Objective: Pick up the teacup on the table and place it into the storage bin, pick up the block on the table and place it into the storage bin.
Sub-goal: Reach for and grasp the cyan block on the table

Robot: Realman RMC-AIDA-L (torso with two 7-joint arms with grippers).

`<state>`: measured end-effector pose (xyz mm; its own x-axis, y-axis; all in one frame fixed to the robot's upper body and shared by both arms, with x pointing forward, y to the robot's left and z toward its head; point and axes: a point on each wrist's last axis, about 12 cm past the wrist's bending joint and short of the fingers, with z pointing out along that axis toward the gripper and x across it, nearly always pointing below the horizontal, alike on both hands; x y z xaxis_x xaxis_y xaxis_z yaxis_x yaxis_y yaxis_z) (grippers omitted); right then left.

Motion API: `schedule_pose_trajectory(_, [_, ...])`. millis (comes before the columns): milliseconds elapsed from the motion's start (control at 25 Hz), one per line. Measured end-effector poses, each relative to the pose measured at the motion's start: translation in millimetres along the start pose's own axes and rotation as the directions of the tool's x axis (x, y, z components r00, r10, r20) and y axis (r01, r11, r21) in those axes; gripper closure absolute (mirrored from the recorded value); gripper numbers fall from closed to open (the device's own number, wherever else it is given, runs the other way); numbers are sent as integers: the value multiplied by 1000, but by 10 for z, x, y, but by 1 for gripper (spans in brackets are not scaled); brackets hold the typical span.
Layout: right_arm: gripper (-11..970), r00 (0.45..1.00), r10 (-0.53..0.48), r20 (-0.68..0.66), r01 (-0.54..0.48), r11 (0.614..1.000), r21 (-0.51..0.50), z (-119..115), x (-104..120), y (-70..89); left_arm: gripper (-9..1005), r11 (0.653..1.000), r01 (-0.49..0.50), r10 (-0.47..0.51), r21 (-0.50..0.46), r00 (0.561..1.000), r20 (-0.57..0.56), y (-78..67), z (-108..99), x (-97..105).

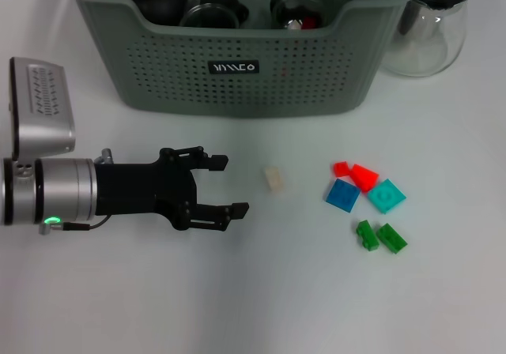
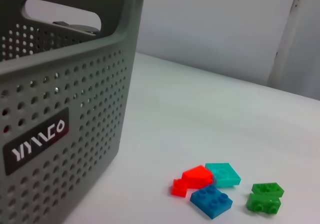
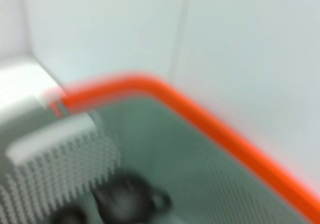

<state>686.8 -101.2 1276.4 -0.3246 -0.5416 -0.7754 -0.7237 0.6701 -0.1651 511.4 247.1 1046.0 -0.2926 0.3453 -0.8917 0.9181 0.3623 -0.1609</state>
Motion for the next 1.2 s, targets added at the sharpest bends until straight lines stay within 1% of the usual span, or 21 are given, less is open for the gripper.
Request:
schedule_pose_trajectory(80, [173,996,26,80,-23,999,-38,-231,-70,-10,134,1000,2,-2,0,1000,0,-2,-6,5])
schedule_pose_trajectory(160, [164,989,49,140,-38,996,-82,-435,-92,-18,134,1000,2,-2,0,1000,-1,-3,-7,8])
schedule_pose_trajectory(280, [152,972,72,222,-26,979,-201,-769,-46,5,134,1000,6,-6,-1,1000,-1,-12,-9,20])
schedule_pose_trajectory(400, [139,957,91,277,2,948,-319,-1041,98,31,134,1000,8,-8,-1,1000,0,-15,-10,23])
schedule_pose_trajectory(480, [130,953,87,289,31,923,-382,-1169,238,40,134,1000,9,-8,0,1000,0,-16,-10,24])
schedule_pose_trajectory(560, [122,959,77,274,47,907,-419,-1239,404,27,134,1000,9,-9,0,1000,1,-17,-10,24])
schedule_pose_trajectory(600, [104,963,73,259,48,900,-433,-1255,493,22,134,1000,9,-9,0,1000,0,-17,-10,24])
schedule_pose_trajectory(640, [86,975,59,214,47,888,-458,-1269,673,24,134,1000,9,-9,1,1000,0,-18,-10,24])
schedule_pose_trajectory(680, [68,975,59,214,47,888,-458,-1269,673,24,134,1000,9,-9,3,1000,1,-20,-10,23])
schedule_pose_trajectory(800, [14,995,7,102,46,859,-509,-1263,928,92,134,1000,7,-7,10,1000,3,-24,-9,16])
schedule_pose_trajectory(840, [14,998,-12,55,39,851,-524,-1259,1001,117,134,1000,5,-5,11,1000,3,-20,-9,8])
schedule_pose_trajectory(920, [15,999,-36,-34,12,844,-536,-1245,1120,145,134,1000,2,-2,13,1000,3,-14,-8,-1])
schedule_pose_trajectory(1040, [15,985,-55,-161,-37,856,-516,-1194,1261,174,134,1000,-2,2,14,1000,3,-8,-7,-11])
schedule_pose_trajectory(1120, [14,970,-64,-235,-61,871,-488,-1144,1333,185,134,1000,-6,6,14,1000,4,-2,-3,-24])
schedule_pose_trajectory(1200, [14,943,-73,-324,-83,893,-443,-1073,1404,196,134,1000,-8,8,13,1000,4,4,0,-31])
